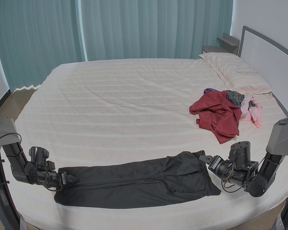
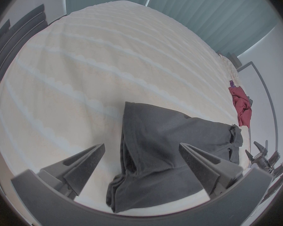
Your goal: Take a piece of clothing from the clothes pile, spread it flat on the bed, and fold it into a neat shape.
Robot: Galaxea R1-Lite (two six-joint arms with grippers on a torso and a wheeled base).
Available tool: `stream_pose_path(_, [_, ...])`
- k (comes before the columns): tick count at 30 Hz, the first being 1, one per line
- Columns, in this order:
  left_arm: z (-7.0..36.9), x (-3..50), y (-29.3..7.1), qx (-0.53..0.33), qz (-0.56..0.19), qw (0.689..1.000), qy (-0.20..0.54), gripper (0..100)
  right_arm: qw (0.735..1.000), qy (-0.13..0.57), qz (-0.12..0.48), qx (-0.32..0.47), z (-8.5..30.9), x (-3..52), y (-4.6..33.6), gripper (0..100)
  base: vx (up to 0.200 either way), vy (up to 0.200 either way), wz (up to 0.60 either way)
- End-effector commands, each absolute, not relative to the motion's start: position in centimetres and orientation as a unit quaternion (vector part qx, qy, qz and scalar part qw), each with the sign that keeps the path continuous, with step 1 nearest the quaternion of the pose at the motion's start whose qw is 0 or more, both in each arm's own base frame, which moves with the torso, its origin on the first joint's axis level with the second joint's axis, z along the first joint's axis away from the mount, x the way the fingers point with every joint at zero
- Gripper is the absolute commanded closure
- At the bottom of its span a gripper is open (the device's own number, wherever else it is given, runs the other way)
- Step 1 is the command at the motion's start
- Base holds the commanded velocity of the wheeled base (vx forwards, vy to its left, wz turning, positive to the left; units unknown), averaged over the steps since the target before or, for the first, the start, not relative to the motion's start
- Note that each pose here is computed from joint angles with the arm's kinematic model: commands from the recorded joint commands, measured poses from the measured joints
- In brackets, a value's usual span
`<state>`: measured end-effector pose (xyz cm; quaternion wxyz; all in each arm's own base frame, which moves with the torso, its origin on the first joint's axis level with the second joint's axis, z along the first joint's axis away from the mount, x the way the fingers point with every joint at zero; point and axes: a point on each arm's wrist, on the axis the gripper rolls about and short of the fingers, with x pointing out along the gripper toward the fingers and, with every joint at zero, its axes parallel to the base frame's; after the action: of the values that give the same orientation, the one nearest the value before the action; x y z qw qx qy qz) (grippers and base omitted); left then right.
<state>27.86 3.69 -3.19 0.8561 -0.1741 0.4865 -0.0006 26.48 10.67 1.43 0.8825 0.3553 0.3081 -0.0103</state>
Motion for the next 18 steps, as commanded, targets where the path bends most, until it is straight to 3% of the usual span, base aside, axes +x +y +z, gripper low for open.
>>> stream_pose_path(1, [-3.74,27.43,3.2,-0.169,-0.009,0.849,0.501,100,0.882,0.309,-0.01,0.355,1.4,26.43,10.69,0,0.0,0.0,0.0])
stream_pose_path(18, [-2.82,27.52,3.69,-0.168,-0.003,0.857,0.488,100,0.882,0.311,-0.012,0.354,1.27,26.45,10.66,0,0.0,0.0,0.0])
